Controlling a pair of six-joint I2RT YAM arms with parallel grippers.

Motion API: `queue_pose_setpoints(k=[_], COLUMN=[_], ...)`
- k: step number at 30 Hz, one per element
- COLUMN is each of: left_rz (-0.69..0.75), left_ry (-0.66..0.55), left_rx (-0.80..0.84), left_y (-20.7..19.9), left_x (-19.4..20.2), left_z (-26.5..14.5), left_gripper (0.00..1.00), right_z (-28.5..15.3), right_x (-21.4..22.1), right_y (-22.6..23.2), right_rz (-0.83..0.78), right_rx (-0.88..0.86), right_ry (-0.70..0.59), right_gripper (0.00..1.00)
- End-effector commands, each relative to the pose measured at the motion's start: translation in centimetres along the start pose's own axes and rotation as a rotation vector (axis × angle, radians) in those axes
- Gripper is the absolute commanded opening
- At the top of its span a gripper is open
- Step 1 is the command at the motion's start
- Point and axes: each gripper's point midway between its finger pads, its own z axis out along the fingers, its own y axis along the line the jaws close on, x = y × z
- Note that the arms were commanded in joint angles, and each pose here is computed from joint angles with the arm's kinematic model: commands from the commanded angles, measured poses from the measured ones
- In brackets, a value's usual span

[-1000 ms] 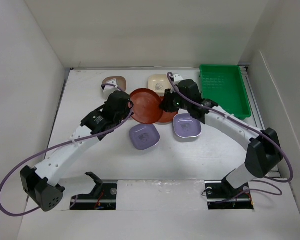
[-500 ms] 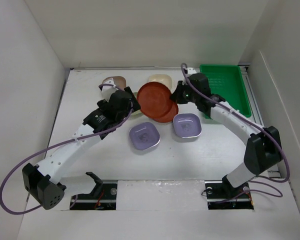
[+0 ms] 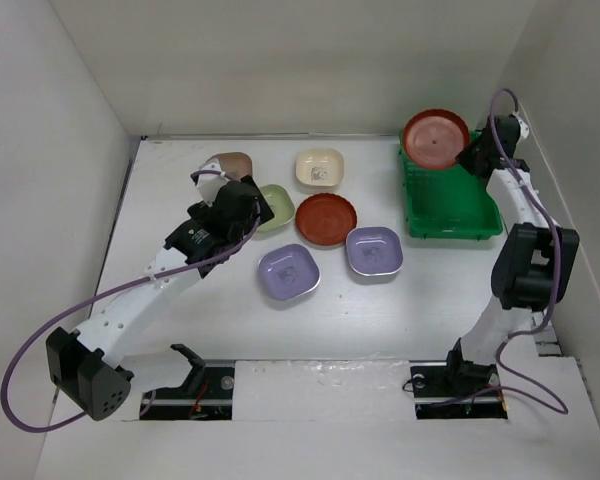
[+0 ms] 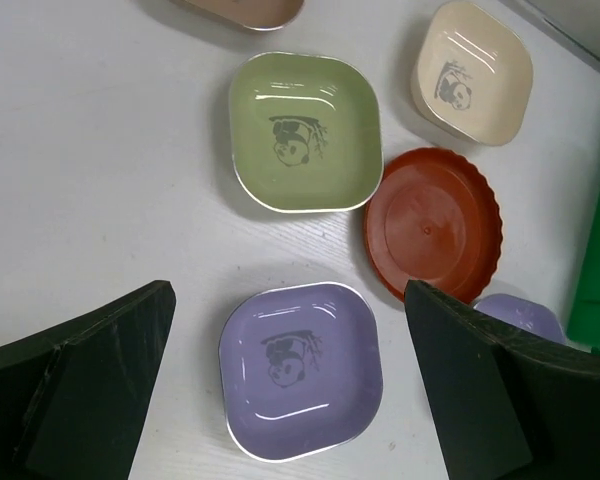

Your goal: Place the plates into the plastic bin on the countertop

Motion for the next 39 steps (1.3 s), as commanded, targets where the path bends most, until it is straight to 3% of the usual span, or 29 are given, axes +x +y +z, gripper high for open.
queue_pose_setpoints(k=[1,5,10,11,13,14,16,19,22,23,28,33,39], left_rz=[0.027,0.069,0.097,0.102,0.102,0.107,0.107,0.113,0.115,0.105,0.082,0.071,0.071], left_ry=[0.009,0.051,0.075,0.081,0.081,0.086,0.087,0.100,0.109,0.102,0.184,0.201,0.180], left_rx=[0.072,0.112,0.114,0.107,0.107,0.101,0.101,0.100,0.074,0.064,0.041,0.063,0.063], left_y=[-1.4,-2.3,-2.4,-2.1,-2.1,-1.9,-1.9,-1.7,-1.4,-1.2,-0.4,-1.0,-0.4], left_x=[-0.2,0.6,1.3,1.7,1.7,2.0,2.0,2.3,2.1,1.5,2.1,2.2,1.4], left_z=[-0.2,0.0,0.4,0.5,0.5,0.6,0.6,0.6,0.4,0.5,2.2,2.3,2.0], left_gripper=[1.00,1.00,1.00,1.00,1.00,1.00,1.00,1.00,1.00,1.00,1.00,1.00,1.00], right_z=[2.9,5.2,6.5,6.8,6.9,6.7,5.5,1.9,-1.7,-2.8,-4.4,-3.2,-3.6], right_x=[-0.3,0.0,-0.8,-0.5,-0.5,-0.7,-1.7,-3.4,-2.1,0.1,7.7,16.6,23.7], right_y=[-2.5,-6.1,-7.0,-7.2,-8.0,-7.9,-5.9,-1.1,5.2,8.2,13.6,14.5,14.1], right_rz=[0.063,0.078,0.074,0.073,0.068,0.068,0.051,-0.024,-0.210,-0.286,-0.567,-0.782,-0.877], right_rx=[0.094,0.173,0.164,0.172,0.196,0.197,0.137,0.013,-0.121,-0.181,-0.297,-0.400,-0.467], right_ry=[0.040,0.075,0.075,0.086,0.092,0.092,0.063,-0.031,-0.052,-0.007,0.139,0.379,0.499], right_gripper=[0.00,0.00,0.04,0.16,0.59,0.73,0.77,1.00,1.00,1.00,0.95,0.87,0.80])
